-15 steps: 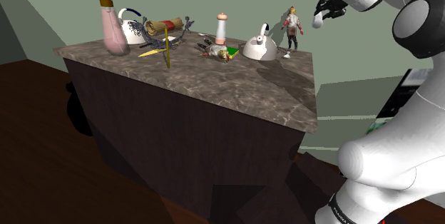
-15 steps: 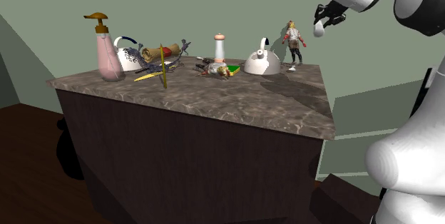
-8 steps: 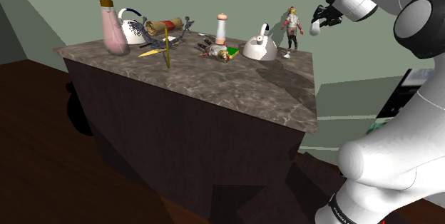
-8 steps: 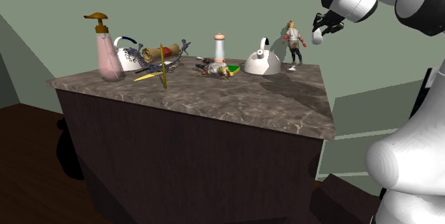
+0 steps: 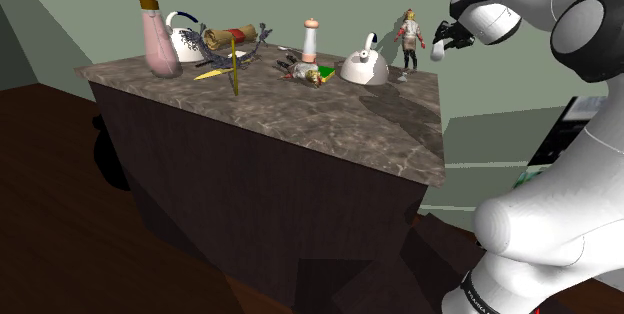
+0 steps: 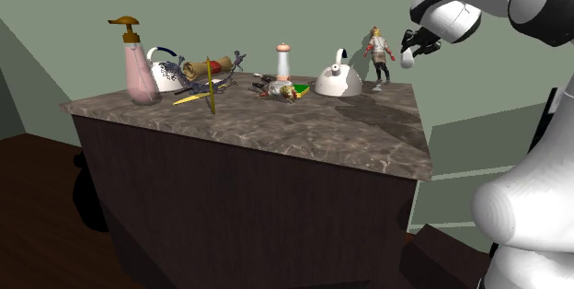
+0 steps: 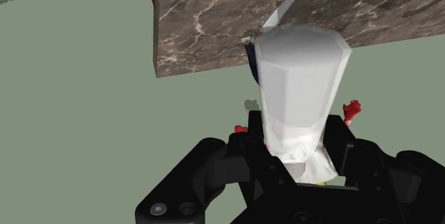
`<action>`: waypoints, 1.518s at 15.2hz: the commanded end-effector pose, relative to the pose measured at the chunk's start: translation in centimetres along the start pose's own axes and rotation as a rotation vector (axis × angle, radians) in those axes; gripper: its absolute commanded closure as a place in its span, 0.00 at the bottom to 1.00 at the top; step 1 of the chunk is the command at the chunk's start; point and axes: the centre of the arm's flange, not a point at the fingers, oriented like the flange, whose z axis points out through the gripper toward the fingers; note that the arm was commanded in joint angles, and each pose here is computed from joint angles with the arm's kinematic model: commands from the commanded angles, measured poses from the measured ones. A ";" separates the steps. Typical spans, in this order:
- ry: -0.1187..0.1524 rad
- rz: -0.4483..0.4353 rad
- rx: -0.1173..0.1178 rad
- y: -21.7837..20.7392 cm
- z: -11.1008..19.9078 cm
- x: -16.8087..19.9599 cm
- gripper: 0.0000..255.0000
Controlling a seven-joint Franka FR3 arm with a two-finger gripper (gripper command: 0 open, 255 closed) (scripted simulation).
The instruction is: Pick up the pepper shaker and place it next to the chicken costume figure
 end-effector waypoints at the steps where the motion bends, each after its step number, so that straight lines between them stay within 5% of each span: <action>1: 0.001 0.000 0.000 0.4 0.6 -0.8 1.00; 16: 0.001 0.000 0.000 3.1 5.2 -6.7 1.00; 23: 0.001 0.000 0.000 3.1 5.2 -6.7 1.00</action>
